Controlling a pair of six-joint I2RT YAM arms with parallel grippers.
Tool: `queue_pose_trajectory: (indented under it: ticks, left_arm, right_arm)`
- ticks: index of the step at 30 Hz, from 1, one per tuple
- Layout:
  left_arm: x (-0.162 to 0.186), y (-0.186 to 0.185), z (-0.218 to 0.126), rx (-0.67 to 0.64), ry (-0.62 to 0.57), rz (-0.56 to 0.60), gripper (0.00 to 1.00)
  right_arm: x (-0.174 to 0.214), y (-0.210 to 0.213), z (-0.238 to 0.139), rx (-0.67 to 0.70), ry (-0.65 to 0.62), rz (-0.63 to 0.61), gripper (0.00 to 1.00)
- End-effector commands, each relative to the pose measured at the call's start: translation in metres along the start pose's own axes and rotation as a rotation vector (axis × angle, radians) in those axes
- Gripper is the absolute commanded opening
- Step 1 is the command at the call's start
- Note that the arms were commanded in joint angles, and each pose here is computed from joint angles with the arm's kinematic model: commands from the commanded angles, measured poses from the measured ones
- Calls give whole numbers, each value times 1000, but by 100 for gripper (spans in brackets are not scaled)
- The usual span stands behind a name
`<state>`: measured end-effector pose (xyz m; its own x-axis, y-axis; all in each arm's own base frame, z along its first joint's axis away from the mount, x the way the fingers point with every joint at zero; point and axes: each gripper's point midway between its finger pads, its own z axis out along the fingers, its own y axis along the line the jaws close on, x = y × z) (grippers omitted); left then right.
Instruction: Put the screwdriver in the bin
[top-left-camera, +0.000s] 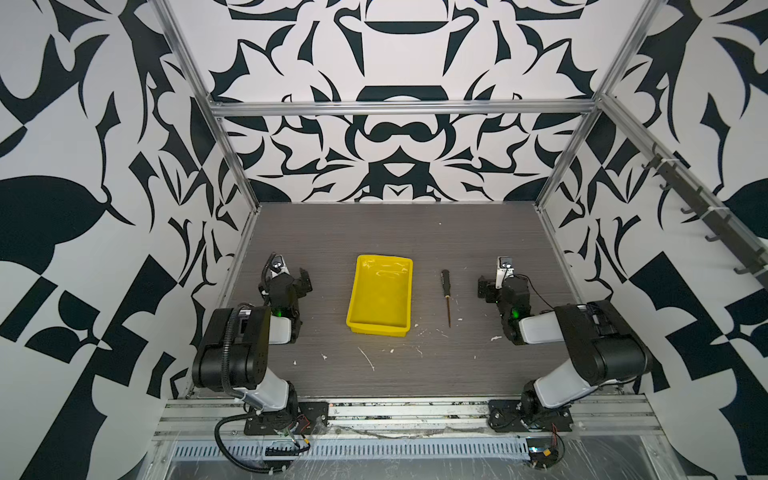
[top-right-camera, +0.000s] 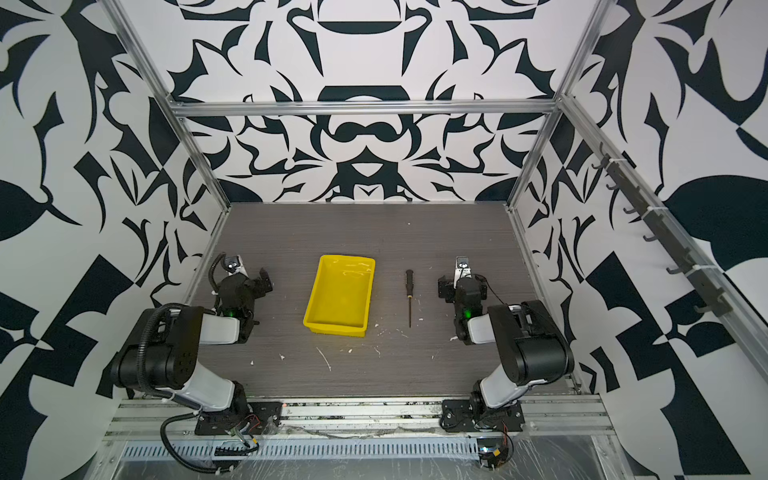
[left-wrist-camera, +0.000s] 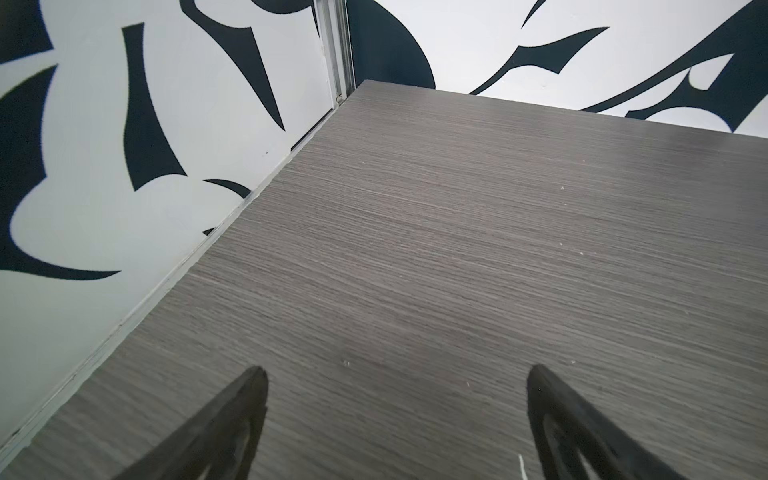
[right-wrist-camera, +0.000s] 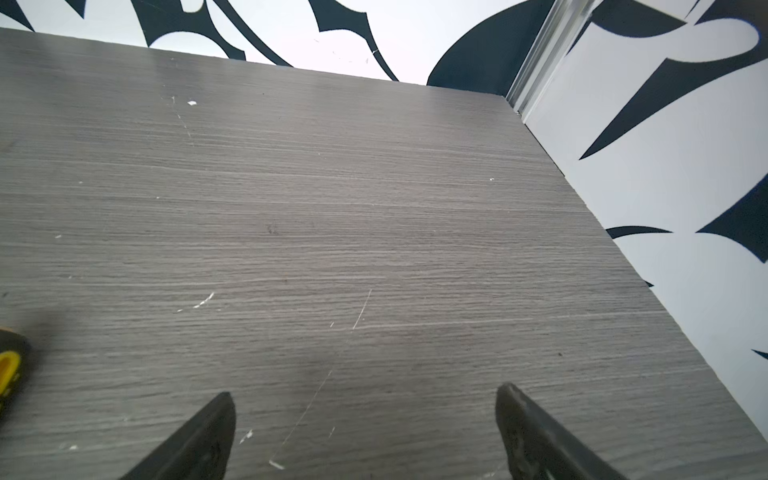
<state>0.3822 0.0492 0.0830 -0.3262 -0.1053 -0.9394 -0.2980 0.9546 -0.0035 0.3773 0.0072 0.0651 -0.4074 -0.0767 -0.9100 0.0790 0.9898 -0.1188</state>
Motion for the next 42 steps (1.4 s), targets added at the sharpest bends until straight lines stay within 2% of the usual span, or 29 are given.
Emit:
queue_pose_trajectory:
  ticks: [1,42]
  left_arm:
    - [-11,0,2,-4,-29,-19,100]
    - [-11,0,2,-4,-28,-18,100]
  right_arm:
    - [-18,0,1,-3,-47,15,100]
    - [-18,4,-1,-28,-51,4,100]
